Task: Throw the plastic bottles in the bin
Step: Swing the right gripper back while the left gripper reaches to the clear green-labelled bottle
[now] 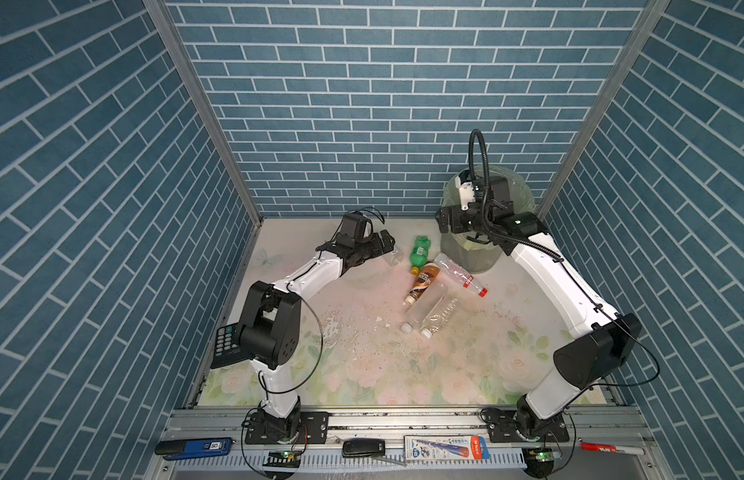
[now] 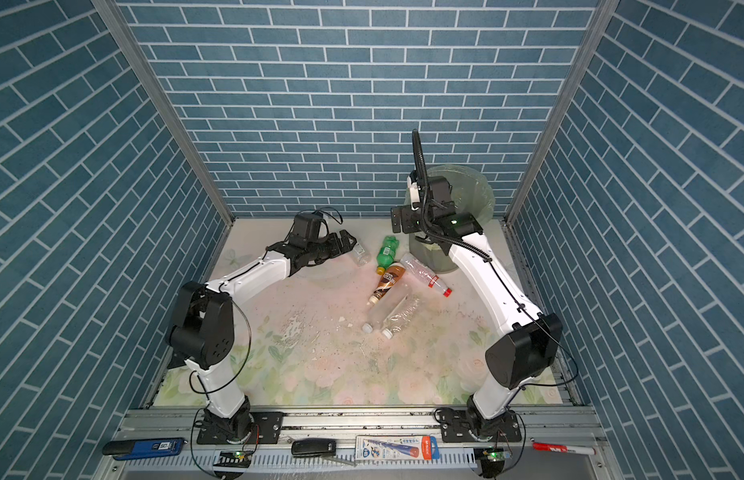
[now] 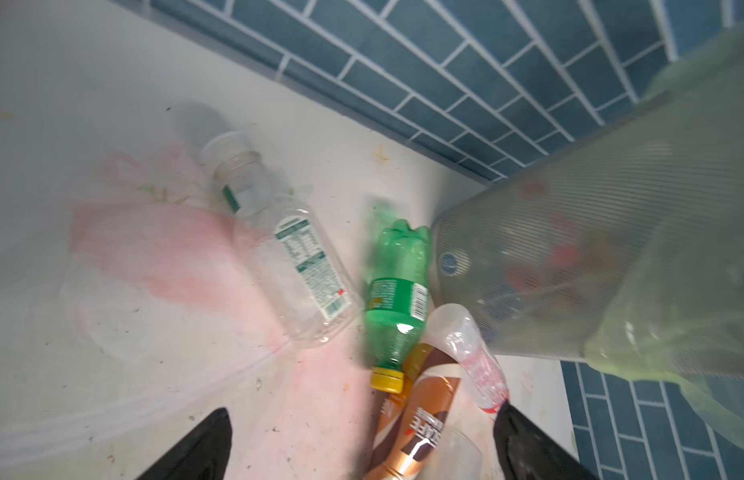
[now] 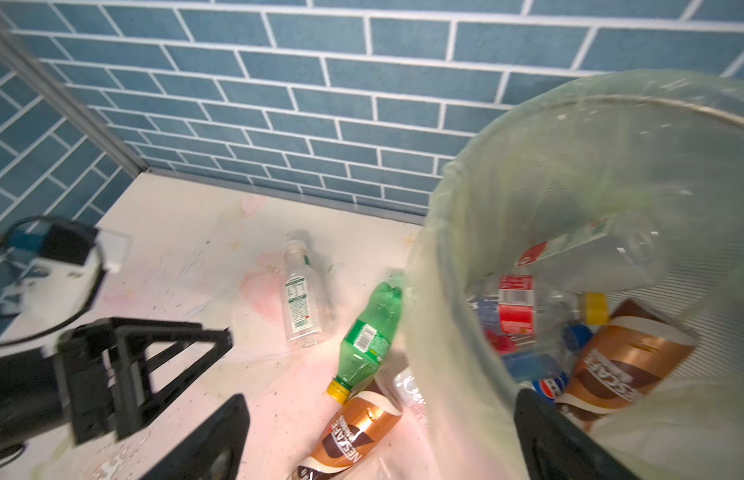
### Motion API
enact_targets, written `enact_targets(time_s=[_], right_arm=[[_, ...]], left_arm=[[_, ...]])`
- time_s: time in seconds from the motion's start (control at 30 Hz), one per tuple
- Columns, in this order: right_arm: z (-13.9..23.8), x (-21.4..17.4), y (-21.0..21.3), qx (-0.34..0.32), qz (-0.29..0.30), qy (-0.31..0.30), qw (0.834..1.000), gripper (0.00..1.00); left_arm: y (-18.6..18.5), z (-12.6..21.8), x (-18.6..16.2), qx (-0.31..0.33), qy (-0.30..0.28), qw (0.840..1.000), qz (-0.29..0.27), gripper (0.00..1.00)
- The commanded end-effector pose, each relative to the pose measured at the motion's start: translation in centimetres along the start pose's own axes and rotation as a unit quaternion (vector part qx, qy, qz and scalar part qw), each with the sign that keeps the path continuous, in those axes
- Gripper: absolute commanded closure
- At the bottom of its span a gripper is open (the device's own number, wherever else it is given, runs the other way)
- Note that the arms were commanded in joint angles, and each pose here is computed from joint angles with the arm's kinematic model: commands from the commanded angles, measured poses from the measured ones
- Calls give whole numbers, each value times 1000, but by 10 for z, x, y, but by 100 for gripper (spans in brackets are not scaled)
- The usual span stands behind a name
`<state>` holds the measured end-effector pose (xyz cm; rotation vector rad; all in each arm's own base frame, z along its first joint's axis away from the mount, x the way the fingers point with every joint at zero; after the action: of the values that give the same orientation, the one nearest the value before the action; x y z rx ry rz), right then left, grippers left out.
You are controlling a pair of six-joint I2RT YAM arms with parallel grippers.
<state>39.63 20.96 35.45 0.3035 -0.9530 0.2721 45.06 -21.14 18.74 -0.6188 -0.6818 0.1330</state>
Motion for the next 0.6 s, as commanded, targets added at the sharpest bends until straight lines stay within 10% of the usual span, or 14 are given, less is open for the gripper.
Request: enact_targets(time_s=[0.0, 0.57], right_arm=[[-21, -19, 18, 25, -4, 20, 999, 1], [-22, -42, 25, 37, -28, 30, 998, 1]], left_arm=[[9, -16, 8, 9, 12, 999, 33, 1], [24, -92, 12, 65, 90, 994, -1, 1]])
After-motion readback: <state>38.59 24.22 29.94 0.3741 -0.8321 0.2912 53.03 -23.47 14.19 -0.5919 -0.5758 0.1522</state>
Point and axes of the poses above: each gripper's point midway between its finger pads, its own z axis back along the fingers, its own y axis along the line the jaws close on, x = y × z, the point moved 5 cm from there along z, back along the fingers, and after that the axes turned 4 degrees about -z, right-handed, at the moved point
